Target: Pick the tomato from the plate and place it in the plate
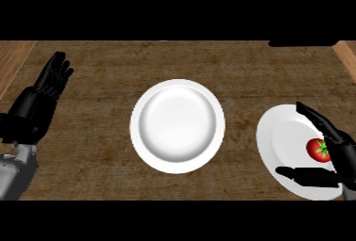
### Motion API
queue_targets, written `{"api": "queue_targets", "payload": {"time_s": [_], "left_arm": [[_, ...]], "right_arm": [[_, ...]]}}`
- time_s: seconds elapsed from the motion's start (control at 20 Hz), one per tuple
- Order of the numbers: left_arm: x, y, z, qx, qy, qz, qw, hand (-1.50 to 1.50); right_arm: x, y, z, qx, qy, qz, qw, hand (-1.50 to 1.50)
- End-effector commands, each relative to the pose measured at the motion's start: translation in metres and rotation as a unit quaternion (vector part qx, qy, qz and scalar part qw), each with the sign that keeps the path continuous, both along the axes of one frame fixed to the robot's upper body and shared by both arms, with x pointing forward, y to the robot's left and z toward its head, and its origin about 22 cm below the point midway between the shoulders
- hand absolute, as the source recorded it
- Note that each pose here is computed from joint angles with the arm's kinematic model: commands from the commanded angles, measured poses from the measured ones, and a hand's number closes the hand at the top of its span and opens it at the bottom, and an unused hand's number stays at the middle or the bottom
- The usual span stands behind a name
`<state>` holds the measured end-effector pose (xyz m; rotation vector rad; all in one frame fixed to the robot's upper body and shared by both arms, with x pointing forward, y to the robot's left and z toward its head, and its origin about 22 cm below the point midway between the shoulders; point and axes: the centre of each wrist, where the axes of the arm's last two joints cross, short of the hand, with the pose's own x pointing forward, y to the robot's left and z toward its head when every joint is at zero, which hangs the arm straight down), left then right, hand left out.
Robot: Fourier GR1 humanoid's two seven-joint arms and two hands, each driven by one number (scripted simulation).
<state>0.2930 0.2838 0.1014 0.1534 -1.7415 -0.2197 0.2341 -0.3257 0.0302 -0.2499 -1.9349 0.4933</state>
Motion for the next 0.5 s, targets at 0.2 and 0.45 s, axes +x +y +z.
{"api": "queue_targets", "payload": {"time_s": [0.2, 0.45], "left_arm": [[0.001, 0.005, -0.002, 0.011, 0.001, 0.009, 0.9999, 0.0], [-0.003, -0.002, 0.0, 0.004, -0.002, -0.01, 0.9999, 0.0]], "right_arm": [[-0.001, -0.043, 0.081, -0.239, 0.108, -0.061, 0.963, -1.5], [0.0, -0.042, 0.111, -0.371, 0.218, -0.064, 0.9, -1.5]]}}
